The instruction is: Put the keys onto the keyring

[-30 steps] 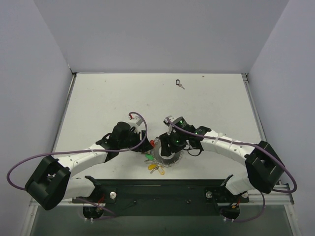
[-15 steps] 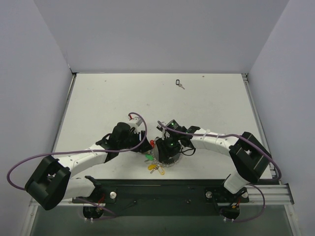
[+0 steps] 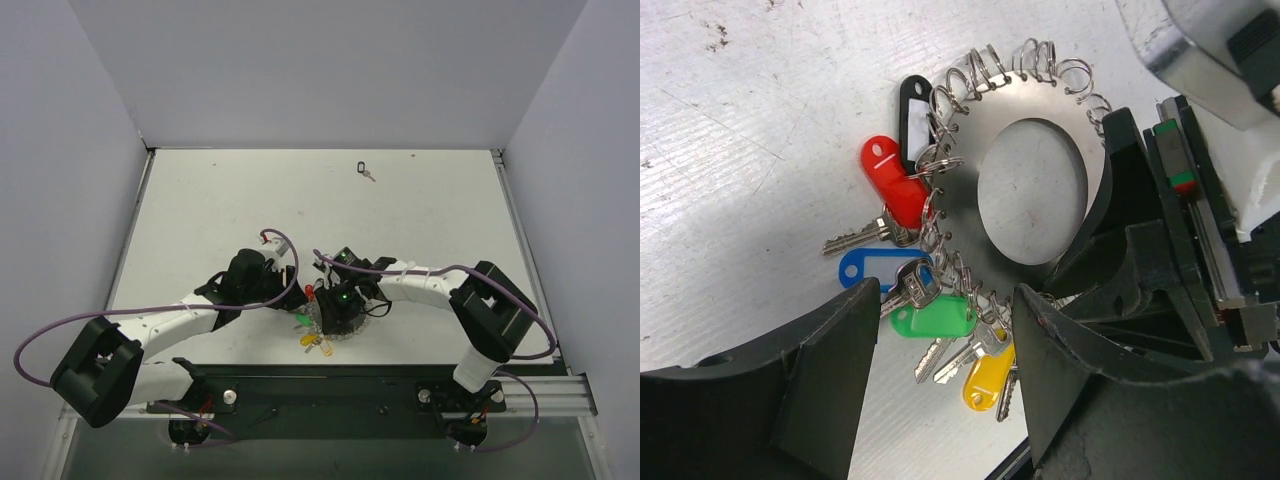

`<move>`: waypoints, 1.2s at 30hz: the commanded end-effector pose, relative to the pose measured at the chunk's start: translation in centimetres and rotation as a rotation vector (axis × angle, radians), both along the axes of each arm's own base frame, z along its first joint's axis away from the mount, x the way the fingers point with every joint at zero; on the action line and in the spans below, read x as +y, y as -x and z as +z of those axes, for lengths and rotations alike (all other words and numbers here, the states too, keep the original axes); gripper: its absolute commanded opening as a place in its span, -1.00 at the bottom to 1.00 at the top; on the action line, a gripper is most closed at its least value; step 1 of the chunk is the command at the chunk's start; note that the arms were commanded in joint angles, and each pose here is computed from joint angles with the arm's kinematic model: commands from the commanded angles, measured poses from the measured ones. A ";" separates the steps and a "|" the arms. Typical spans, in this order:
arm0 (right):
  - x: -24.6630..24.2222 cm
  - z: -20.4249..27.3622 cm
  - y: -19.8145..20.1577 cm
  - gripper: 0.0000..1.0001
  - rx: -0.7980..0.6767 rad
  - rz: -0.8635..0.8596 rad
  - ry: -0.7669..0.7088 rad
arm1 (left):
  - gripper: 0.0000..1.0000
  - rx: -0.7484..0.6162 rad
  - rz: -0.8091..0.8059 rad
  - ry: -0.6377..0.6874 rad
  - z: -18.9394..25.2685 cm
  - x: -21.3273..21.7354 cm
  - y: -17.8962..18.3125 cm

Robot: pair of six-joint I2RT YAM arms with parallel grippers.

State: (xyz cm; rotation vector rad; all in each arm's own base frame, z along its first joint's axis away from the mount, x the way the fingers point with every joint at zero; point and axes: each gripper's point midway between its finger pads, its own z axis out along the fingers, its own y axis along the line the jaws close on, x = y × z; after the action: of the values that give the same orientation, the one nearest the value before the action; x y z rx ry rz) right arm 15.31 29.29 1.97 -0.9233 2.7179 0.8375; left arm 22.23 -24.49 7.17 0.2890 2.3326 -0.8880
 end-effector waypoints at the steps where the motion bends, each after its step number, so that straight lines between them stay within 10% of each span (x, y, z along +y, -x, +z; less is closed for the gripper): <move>1: 0.9 0.5 0.1 -0.53 0.013 0.029 -0.018 | 0.29 -0.042 -0.004 -0.002 1.0 -0.1 -0.5; 15: 1.8 3.2 -1.1 -0.99 -0.068 0.025 -0.066 | 0.29 -0.050 -0.002 -0.024 0.9 0.3 -0.5; 36: 1.4 7.0 -2.4 -1.00 -0.214 0.079 -0.075 | 0.29 -0.248 -0.113 0.077 6.6 0.0 0.7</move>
State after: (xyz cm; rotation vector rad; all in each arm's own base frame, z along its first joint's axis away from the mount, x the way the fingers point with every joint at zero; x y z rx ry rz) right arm 16.90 30.26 5.60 -1.0083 2.5770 0.8051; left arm 22.02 -23.90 11.57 0.3969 2.1621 -0.8867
